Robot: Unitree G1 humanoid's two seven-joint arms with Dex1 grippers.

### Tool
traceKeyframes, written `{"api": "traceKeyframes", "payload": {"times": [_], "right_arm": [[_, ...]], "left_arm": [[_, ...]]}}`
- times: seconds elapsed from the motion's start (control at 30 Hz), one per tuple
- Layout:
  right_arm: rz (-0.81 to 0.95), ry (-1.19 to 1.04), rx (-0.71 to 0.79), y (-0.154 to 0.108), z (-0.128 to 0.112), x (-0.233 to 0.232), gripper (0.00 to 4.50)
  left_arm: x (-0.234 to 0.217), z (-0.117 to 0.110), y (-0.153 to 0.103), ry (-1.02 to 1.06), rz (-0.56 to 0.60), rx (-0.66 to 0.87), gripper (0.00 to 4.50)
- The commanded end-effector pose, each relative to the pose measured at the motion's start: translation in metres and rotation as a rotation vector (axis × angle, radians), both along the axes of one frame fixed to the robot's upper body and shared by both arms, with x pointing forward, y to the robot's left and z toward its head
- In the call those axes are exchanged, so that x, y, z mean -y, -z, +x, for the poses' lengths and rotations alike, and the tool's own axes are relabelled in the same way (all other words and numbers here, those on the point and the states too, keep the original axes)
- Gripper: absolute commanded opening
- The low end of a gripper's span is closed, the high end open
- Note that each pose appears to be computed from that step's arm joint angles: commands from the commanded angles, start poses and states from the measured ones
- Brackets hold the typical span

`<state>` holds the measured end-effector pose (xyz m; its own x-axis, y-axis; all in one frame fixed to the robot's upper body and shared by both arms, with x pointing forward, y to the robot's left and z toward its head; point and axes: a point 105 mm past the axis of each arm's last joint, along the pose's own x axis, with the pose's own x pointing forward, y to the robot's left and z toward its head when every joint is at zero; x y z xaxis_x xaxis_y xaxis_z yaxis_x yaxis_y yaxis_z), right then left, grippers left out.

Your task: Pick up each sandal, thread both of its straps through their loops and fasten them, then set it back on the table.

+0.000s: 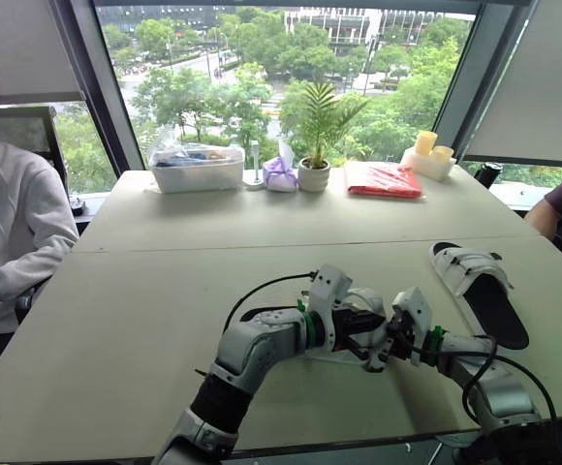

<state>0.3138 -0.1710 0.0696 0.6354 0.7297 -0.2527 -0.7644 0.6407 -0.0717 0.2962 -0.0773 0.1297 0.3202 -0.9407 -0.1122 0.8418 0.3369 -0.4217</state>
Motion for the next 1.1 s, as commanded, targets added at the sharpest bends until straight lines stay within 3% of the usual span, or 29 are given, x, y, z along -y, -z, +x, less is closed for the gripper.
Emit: {"api": "traceKeyframes", "payload": {"times": [0.03,0.2,0.53,0.77,0.87,1.0,1.1], "right_arm": [[-0.024,0.01,-0.106,0.028,-0.009,-0.001,0.0],[-0.026,0.008,-0.111,0.03,-0.01,-0.002,0.0],[-0.028,0.002,-0.115,0.032,-0.01,-0.004,0.0],[-0.029,0.006,-0.116,0.032,-0.01,-0.003,0.0],[-0.03,0.008,-0.115,0.031,-0.01,-0.003,0.0],[-0.029,0.008,-0.112,0.031,-0.009,-0.003,0.0],[-0.029,0.008,-0.111,0.031,-0.008,-0.004,0.0]], "left_arm": [[-0.002,0.0,-0.039,0.01,-0.126,-0.009,0.03],[-0.021,0.005,-0.065,0.014,-0.232,-0.119,0.03],[-0.041,0.025,-0.056,0.025,-0.242,-0.384,0.03],[-0.038,0.023,-0.034,-0.002,-0.119,-0.208,0.03],[-0.036,0.02,-0.029,-0.006,-0.089,-0.123,0.83],[-0.033,0.007,-0.029,0.038,-0.093,-0.075,2.66],[-0.035,-0.001,-0.035,0.059,-0.114,-0.052,2.66]]}}
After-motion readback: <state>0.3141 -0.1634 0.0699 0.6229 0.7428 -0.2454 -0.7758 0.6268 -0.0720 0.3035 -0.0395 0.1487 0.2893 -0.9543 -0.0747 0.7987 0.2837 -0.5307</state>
